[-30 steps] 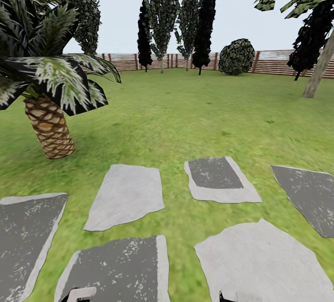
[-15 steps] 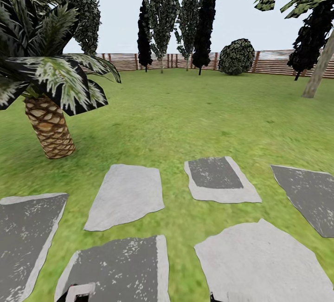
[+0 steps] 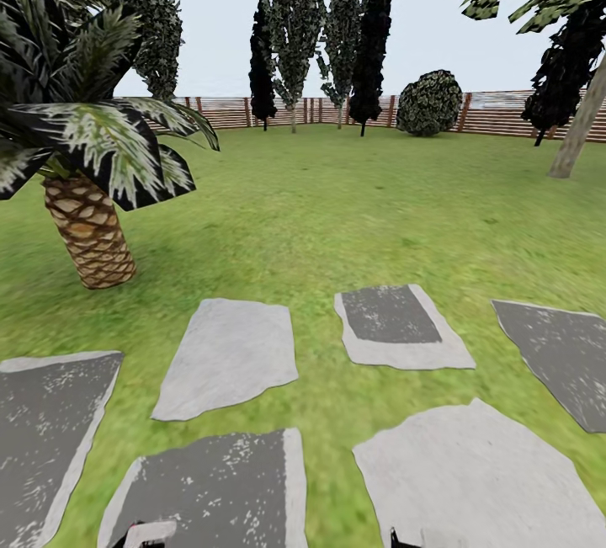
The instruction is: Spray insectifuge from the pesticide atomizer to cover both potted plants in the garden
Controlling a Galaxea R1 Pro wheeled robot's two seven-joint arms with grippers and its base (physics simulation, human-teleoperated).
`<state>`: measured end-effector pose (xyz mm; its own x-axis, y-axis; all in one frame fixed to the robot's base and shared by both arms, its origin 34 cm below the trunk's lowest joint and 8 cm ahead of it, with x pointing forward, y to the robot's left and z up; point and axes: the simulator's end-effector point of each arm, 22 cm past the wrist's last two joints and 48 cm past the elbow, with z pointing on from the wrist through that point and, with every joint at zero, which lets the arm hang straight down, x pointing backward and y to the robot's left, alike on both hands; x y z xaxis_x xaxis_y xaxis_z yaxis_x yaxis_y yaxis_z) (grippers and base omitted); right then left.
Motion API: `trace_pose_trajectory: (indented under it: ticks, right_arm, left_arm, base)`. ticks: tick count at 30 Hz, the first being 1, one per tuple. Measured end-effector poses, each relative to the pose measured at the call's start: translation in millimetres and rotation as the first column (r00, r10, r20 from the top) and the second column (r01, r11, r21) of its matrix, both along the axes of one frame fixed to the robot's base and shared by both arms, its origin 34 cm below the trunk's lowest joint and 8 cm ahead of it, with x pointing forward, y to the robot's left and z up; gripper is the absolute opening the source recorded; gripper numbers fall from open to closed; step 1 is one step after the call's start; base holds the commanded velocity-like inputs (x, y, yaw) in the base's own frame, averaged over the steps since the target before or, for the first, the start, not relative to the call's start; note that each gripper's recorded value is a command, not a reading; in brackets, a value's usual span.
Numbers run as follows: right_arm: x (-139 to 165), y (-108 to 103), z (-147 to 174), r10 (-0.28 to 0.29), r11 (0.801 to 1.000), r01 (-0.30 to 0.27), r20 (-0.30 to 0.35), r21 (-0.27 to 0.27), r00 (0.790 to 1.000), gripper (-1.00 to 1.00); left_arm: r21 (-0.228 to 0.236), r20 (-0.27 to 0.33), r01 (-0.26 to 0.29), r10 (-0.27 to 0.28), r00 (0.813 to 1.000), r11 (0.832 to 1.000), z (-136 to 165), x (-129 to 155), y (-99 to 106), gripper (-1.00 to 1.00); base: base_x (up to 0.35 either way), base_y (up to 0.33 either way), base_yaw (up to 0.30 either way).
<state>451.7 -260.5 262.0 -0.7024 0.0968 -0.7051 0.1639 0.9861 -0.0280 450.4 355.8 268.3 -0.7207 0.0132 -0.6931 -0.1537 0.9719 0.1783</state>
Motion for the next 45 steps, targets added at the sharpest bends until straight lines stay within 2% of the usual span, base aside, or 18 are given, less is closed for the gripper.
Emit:
trace_pose_trajectory:
  ticks: [6,11,18,27,33,45]
  right_arm:
    - [1,-3,1,-0.001,1.0,0.001,0.002,-0.003,1.0,1.0]
    - [1,-21,2,-0.012,1.0,0.012,0.005,-0.026,1.0,1.0]
    - [1,-25,1,-0.008,1.0,0.008,0.004,-0.03,1.0,1.0]
    - [0,-46,2,-0.016,0.998,0.016,0.004,-0.058,1.0,1.0]
    - [0,-47,2,-0.017,0.998,0.017,0.003,-0.061,1.0,1.0]
    - [0,-41,2,-0.014,0.998,0.015,0.004,-0.054,1.0,1.0]
  left_arm:
    - [0.002,0.019,0.0,0.0,1.0,1.0,5,7,-1,-1.0]
    - [0.007,0.062,-0.001,0.001,0.998,1.0,16,24,0,-1.0]
    - [0.01,0.052,-0.013,0.012,0.999,1.0,13,18,7,-1.0]
    - [0.012,0.035,-0.017,0.017,0.999,1.0,8,6,9,-1.0]
    - [0.011,0.033,-0.017,0.017,0.999,1.0,7,4,8,-1.0]
    - [0.019,0.013,-0.022,0.022,1.0,1.0,2,-10,11,-1.0]
  base:
    - [0.286,0.0,0.0]
    - [0.336,0.0,0.0]
    - [0.339,-0.013,0.0]
    - [0.334,-0.137,0.0]
    - [0.33,-0.161,0.056]
    - [0.333,-0.096,0.262]
